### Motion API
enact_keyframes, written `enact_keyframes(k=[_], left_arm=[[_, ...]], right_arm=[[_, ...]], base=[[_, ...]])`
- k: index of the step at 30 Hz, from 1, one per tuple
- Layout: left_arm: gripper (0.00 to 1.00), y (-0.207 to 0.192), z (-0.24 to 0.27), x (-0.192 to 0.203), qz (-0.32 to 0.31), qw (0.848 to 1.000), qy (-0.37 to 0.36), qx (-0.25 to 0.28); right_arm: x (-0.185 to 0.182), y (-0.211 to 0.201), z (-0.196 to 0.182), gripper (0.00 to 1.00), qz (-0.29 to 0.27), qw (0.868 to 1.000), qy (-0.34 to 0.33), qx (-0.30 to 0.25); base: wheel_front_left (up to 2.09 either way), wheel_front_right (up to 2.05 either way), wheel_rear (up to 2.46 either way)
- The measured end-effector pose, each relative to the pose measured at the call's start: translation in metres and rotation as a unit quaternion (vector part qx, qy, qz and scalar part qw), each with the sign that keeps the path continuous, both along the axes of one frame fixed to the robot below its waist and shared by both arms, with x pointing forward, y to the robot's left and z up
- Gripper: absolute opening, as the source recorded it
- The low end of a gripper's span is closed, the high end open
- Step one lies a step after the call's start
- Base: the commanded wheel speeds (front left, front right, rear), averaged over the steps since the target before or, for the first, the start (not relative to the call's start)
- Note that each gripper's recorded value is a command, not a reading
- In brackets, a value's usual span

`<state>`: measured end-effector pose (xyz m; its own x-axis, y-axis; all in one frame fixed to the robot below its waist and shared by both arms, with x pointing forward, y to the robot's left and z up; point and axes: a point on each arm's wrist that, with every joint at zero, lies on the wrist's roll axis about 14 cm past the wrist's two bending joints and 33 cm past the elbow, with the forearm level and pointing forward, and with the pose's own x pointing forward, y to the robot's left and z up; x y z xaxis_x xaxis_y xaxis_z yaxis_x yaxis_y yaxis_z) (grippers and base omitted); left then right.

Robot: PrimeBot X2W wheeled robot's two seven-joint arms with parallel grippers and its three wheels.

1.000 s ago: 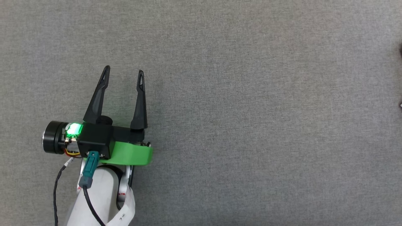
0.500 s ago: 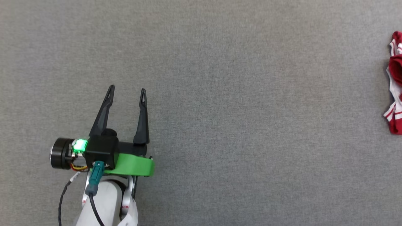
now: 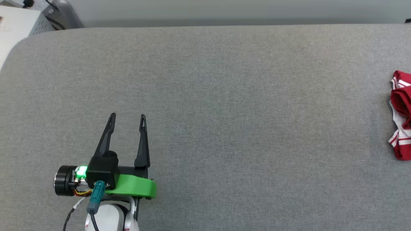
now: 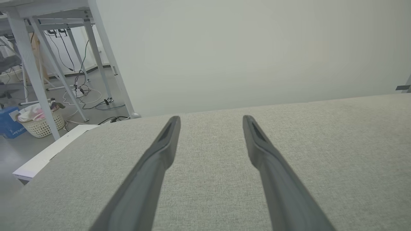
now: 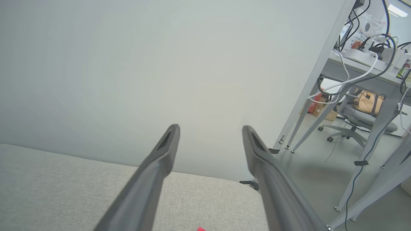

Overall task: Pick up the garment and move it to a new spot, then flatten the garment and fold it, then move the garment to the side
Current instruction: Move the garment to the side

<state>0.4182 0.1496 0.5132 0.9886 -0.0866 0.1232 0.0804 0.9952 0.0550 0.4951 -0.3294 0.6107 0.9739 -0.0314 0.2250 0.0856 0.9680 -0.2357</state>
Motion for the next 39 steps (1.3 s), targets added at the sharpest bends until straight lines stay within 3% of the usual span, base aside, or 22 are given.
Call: enact_keyframes(k=[9, 17, 32, 39], left_arm=[[1.0, 0.021, 0.016, -0.024, 0.032, 0.999, -0.015, -0.002], [1.0, 0.037, 0.02, -0.041, 0.055, 0.998, -0.018, -0.002], [1.0, 0.038, 0.012, -0.068, 0.048, 0.999, -0.006, -0.013], [1.0, 0.035, 0.01, -0.07, 0.041, 0.999, -0.002, -0.016]], right_arm=[[-0.03, 0.105, -0.007, 1.0, 0.083, 0.995, -0.046, 0.041], [-0.069, 0.166, -0.036, 1.0, 0.132, 0.986, -0.019, 0.105], [-0.13, 0.161, -0.081, 1.0, 0.098, 0.983, 0.04, 0.152], [-0.139, 0.159, -0.085, 1.0, 0.092, 0.982, 0.046, 0.158]], base=[[0.0, 0.0, 0.0], [0.0, 0.0, 0.0], [0.0, 0.0, 0.0], [0.0, 0.0, 0.0]])
